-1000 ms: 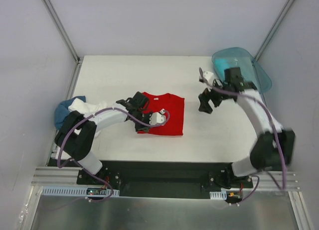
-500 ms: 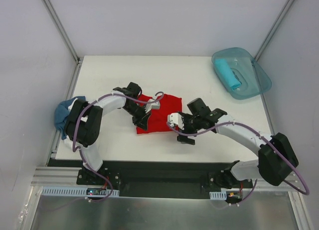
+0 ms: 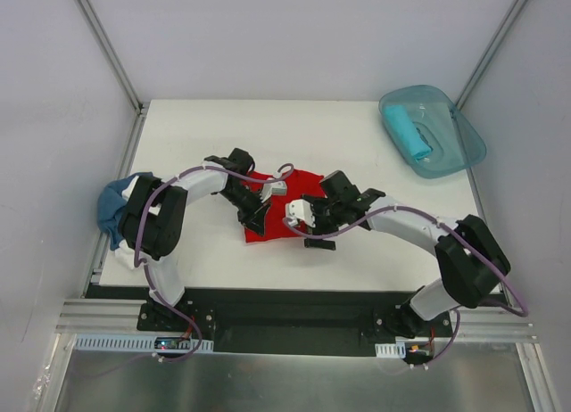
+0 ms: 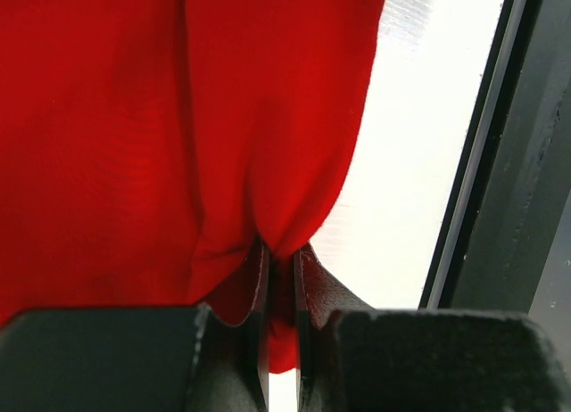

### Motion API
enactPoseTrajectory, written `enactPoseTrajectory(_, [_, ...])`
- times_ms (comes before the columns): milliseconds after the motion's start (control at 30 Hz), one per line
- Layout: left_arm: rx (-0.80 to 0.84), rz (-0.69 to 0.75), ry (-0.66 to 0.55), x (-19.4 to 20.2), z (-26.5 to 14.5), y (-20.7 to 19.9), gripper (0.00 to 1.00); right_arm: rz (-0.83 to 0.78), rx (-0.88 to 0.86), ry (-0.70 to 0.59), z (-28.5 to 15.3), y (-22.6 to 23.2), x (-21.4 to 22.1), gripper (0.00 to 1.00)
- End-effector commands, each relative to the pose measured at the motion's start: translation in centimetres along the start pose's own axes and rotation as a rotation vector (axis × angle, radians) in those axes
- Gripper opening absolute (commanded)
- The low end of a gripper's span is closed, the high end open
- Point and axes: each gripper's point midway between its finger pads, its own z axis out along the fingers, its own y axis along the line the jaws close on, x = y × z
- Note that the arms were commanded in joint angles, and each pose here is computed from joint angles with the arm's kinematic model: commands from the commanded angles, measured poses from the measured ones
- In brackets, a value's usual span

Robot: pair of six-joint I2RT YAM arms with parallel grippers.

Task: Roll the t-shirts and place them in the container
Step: Roll the T-shirt to the center of the board.

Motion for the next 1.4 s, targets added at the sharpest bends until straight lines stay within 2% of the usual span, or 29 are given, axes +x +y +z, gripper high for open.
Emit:
enactPoseTrajectory(0, [0.054,-0.018,-0.03,-0.9,-0.1,-0.9,0.0,-0.062,-0.023,-0.007,1.1,-0.8,-0.6,0.99])
enactPoseTrajectory(100, [0.061,-0.026,-0.042,-0.9,-0.3,-0.9,0.0,-0.066,-0.045,0.036,2.1,-0.8,0.5,0.89])
enactPoseTrajectory(133, [0.064,-0.033,-0.042,-0.8,-0.3,-0.9,0.0,-0.076,-0.044,0.055,2.2,-0.9,0.7,0.76])
enactPoseTrajectory(200, [0.067,-0.039,-0.041,-0.5,-0.3,-0.8,0.0,-0.086,-0.046,0.067,2.9,-1.0,0.9,0.66])
enactPoseTrajectory(233, [0.07,-0.044,-0.039,-0.4,-0.3,-0.8,0.0,-0.092,-0.04,0.065,2.9,-1.6,0.5,0.55])
enactPoseTrajectory(300, [0.08,-0.069,-0.036,-0.2,-0.5,-0.7,0.0,-0.075,-0.074,0.091,3.0,-1.4,0.7,0.45])
enactPoseTrajectory(333, [0.094,-0.08,-0.047,-0.3,-0.7,-0.9,0.0,-0.071,-0.089,0.093,3.2,-1.7,0.5,0.33])
enactPoseTrajectory(433, [0.134,-0.135,-0.063,-0.5,-1.3,-1.4,0.0,-0.052,-0.224,0.091,2.5,0.3,0.5,0.24])
enactPoseTrajectory(500, [0.161,-0.174,-0.058,-0.6,-1.8,-1.9,0.0,-0.002,-0.324,0.105,0.8,1.5,0.4,0.22])
enactPoseTrajectory(533, [0.174,-0.176,-0.07,-0.9,-2.1,-2.0,0.0,0.049,-0.442,0.125,0.0,3.5,0.8,0.21])
enactPoseTrajectory(567, [0.189,-0.188,-0.068,-1.0,-2.3,-2.4,0.0,0.074,-0.457,0.115,-0.7,2.9,0.5,0.21])
enactPoseTrajectory(733, [0.282,-0.259,-0.022,-0.8,-2.9,-3.7,0.0,0.226,-0.707,0.154,-3.7,5.7,1.5,0.19])
enactPoseTrajectory(867, [0.285,-0.297,0.016,-0.4,-2.9,-3.1,0.0,0.316,-0.787,0.168,-4.2,5.9,1.9,0.2])
enactPoseTrajectory(1000, [0.344,-0.396,0.049,0.0,-2.6,-2.4,0.0,0.43,-0.851,0.164,-3.3,5.3,2.3,0.2])
enactPoseTrajectory(1100, [0.374,-0.418,0.059,0.2,-2.7,-2.1,0.0,0.455,-0.859,0.173,-3.1,4.3,2.4,0.22])
enactPoseTrajectory(1267, [0.299,-0.431,0.08,1.3,-2.4,0.2,0.01,0.535,-0.925,0.2,-2.4,2.9,2.5,0.22])
enactPoseTrajectory(1300, [0.269,-0.444,0.061,1.4,-2.7,1.2,0.06,0.554,-0.926,0.219,-2.2,2.6,2.6,0.22])
enactPoseTrajectory(1367, [0.208,-0.513,0.038,1.6,-3.2,2.3,0.08,0.62,-0.915,0.271,-1.1,1.9,3.1,0.23])
